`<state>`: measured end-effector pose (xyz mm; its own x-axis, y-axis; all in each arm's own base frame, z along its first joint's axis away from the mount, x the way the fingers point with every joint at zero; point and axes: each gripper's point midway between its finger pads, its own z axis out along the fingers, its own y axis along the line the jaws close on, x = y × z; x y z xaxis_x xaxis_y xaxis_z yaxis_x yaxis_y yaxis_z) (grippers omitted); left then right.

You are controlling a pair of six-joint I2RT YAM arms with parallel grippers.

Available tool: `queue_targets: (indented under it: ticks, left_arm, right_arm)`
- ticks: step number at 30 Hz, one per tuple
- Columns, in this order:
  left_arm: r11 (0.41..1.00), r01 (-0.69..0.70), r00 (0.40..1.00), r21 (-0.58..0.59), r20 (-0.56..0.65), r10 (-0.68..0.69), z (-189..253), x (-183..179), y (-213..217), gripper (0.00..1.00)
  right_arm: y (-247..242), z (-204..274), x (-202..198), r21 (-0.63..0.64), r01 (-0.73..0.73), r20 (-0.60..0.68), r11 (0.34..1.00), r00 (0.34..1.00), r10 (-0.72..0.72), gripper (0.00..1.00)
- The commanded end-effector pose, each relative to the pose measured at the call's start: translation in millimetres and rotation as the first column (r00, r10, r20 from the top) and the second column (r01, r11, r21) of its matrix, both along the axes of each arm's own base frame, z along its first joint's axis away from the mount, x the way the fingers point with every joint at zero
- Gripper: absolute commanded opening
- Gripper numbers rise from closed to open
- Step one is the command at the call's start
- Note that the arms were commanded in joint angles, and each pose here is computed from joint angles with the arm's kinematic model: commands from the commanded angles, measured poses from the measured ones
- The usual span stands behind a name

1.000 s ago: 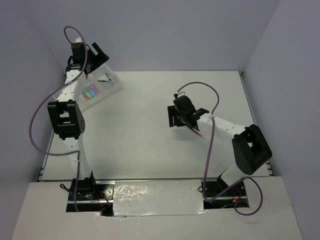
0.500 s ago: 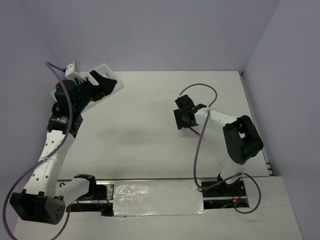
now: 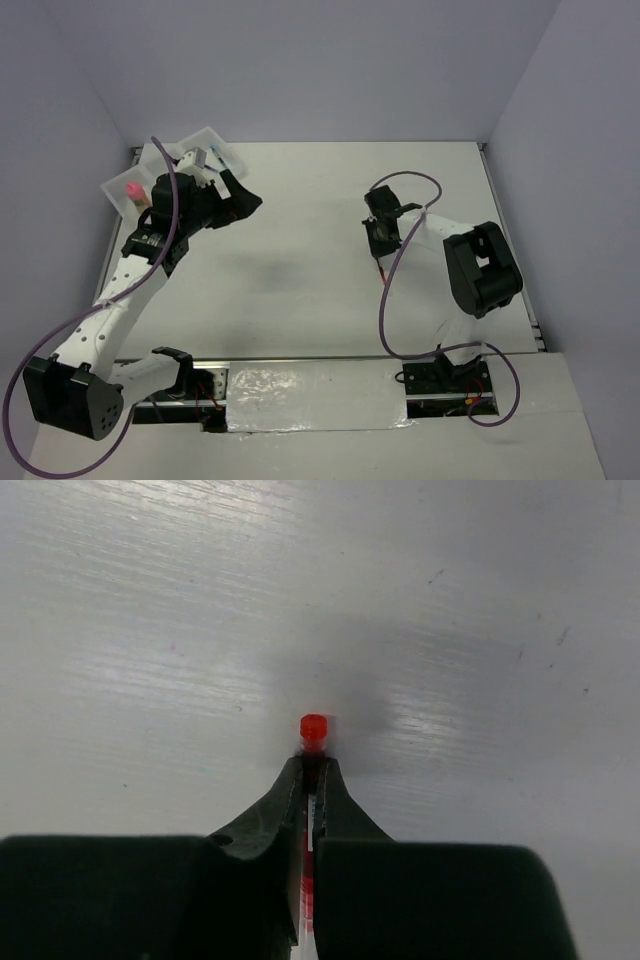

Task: Sort the stationery into containers
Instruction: Pick up the pen from the center of the board.

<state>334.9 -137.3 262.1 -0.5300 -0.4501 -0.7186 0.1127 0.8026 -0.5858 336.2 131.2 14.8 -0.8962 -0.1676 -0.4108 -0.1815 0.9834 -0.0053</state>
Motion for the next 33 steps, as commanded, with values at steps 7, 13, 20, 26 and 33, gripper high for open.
queue_targets:
  ticks: [7, 13, 20, 26, 33]
  left_arm:
    - [0.927, 0.327, 0.944, -0.183, 0.101, -0.313, 2.9, -21.8, -58.1, 0.99]
    - [0.785, 0.558, 0.829, -0.269, 0.215, -0.516, -2.2, -54.1, -96.8, 0.99]
    - [0.681, 0.691, 0.722, -0.243, 0.292, -0.628, -4.1, -72.9, -128.4, 0.98]
    - [0.631, 0.744, 0.667, -0.22, 0.291, -0.685, -6.8, -79.1, -152.8, 0.86]
    - [0.637, 0.736, 0.676, -0.228, 0.267, -0.686, -12.0, -68.4, -165.0, 0.31]
  right_arm:
    - [95.8, 84.0, 2.5, 0.5, -0.223, 0.244, 0.837, 0.963, 0.11, 0.0]
    - [134.0, 194.9, -18.6, 0.807, -0.354, 0.453, 0.472, 0.885, -0.11, 0.0]
    - [158.5, 262.8, -52.6, 0.854, -0.464, 0.498, 0.235, 0.859, -0.118, 0.0]
    - [164.7, 293.5, -65.2, 0.842, -0.509, 0.532, 0.18, 0.838, -0.118, 0.0]
    - [173.9, 304.8, -71.0, 0.835, -0.529, 0.545, 0.15, 0.832, -0.099, 0.0]
